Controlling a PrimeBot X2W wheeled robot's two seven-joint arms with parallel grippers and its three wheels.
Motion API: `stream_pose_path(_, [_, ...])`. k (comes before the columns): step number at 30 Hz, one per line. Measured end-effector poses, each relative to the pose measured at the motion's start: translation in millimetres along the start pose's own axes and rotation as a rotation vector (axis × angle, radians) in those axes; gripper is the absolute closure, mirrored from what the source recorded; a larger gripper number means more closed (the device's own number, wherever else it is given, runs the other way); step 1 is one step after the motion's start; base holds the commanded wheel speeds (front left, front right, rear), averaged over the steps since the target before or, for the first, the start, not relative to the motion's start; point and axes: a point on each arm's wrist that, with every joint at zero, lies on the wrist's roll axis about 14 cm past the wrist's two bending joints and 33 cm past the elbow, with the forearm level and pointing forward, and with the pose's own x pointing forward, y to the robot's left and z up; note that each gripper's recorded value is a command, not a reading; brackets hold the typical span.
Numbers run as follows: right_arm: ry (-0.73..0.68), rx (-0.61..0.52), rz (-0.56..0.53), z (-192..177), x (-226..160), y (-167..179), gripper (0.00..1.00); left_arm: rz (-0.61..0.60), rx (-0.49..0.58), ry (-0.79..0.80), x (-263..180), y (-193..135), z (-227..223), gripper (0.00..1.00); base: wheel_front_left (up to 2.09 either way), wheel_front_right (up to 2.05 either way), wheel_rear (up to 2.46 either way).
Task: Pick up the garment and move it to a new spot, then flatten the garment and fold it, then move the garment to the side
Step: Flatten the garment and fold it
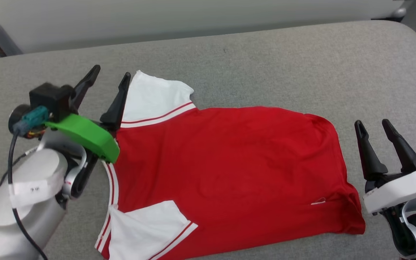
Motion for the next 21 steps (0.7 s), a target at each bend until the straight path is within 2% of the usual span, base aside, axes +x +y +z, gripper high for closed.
stream_pose_path(3, [-0.023, 0.0, -0.005, -4, 5, -2, 0.0, -0.054, 0.047, 0.075, 25, 3, -16, 0.0, 0.0, 0.0, 0.0])
stream_pose_path(4, [-0.027, -0.004, -0.012, -11, 10, -4, 0.0, -0.093, 0.08, 0.2, 49, 11, -39, 0.0, 0.0, 0.0, 0.0])
stream_pose_path(5, [-0.025, -0.005, -0.015, -13, 12, -5, 0.0, -0.106, 0.093, 0.251, 56, 14, -49, 0.0, 0.0, 0.0, 0.0])
stream_pose_path(11, [0.002, -0.008, -0.033, -31, 22, -11, 0.0, -0.091, 0.13, 0.553, 79, 44, -110, 0.0, 0.0, 0.0, 0.0])
stream_pose_path(16, [0.031, -0.01, -0.061, -44, 24, -20, 0.0, -0.075, 0.077, 0.746, 85, 53, -153, 0.0, 0.0, 0.0, 0.0])
stream_pose_path(21, [0.062, -0.017, -0.078, -54, 24, -25, 0.0, -0.067, 0.051, 0.844, 96, 57, -172, 0.0, 0.0, 0.0, 0.0])
